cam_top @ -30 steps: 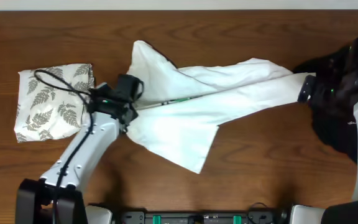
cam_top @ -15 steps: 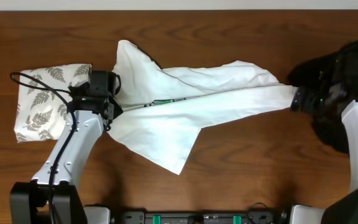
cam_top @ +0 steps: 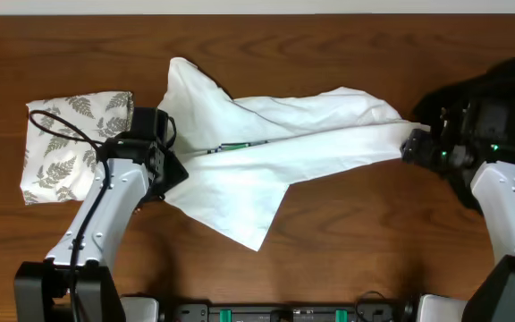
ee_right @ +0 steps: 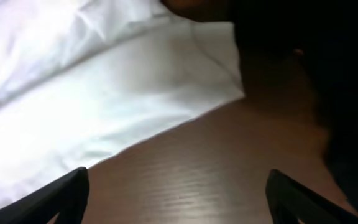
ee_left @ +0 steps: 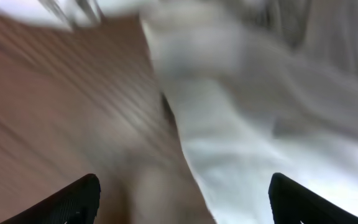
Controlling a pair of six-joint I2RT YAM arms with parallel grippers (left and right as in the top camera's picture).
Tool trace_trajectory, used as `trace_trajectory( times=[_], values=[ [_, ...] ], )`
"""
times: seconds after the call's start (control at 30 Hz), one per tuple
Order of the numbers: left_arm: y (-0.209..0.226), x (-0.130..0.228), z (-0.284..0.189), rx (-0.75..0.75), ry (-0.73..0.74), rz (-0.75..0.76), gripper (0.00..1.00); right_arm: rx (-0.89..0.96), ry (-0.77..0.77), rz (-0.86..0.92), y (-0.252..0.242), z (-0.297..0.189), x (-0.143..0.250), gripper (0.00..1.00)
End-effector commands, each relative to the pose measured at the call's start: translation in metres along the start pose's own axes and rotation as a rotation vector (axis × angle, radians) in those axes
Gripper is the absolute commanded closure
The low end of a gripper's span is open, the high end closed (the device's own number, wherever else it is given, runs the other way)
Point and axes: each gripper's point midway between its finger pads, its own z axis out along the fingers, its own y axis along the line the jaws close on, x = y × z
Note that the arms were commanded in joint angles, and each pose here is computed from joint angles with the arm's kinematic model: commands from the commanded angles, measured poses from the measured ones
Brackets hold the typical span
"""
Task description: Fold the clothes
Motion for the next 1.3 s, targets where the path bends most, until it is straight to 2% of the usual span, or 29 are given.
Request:
trace_trajectory(
  times=[0.0,0.23,0.43,0.7,0.87,1.03,1.13,1.27],
  values=[
    [-0.009,0.021,0.0,0.07,0.108,0.005,0.13,-0.062,0.002,-0.03,0.015,0.007,0.004,0.13],
    [0.001,0.039,0.016,0.047,0.152,0.007,0.08,-0.056,0.062,-0.032,0.014,0.026,0.019,0.1],
    [0.005,0.037,0.039,0.044,0.089,0.006,0.08,-0.053,0.085,-0.038,0.013,0.03,0.024,0.09],
    [-0.001,0.039,0.057,0.101,0.059,0.001,0.07,-0.052,0.091,-0.036,0.012,0.03,0.025,0.11],
    [-0.016,0.046,0.061,0.191,0.086,-0.003,0.09,-0.052,0.092,-0.036,0.012,0.03,0.025,0.12],
    [-0.015,0.051,0.067,0.187,0.113,-0.009,0.23,-0.051,0.093,-0.035,0.012,0.029,0.026,0.13],
    [-0.015,0.052,0.069,0.181,0.12,-0.009,0.46,-0.052,0.095,-0.035,0.012,0.029,0.026,0.14],
    [-0.016,0.051,0.069,0.183,0.116,-0.01,0.62,-0.051,0.1,-0.034,0.012,0.029,0.027,0.14]
  ],
)
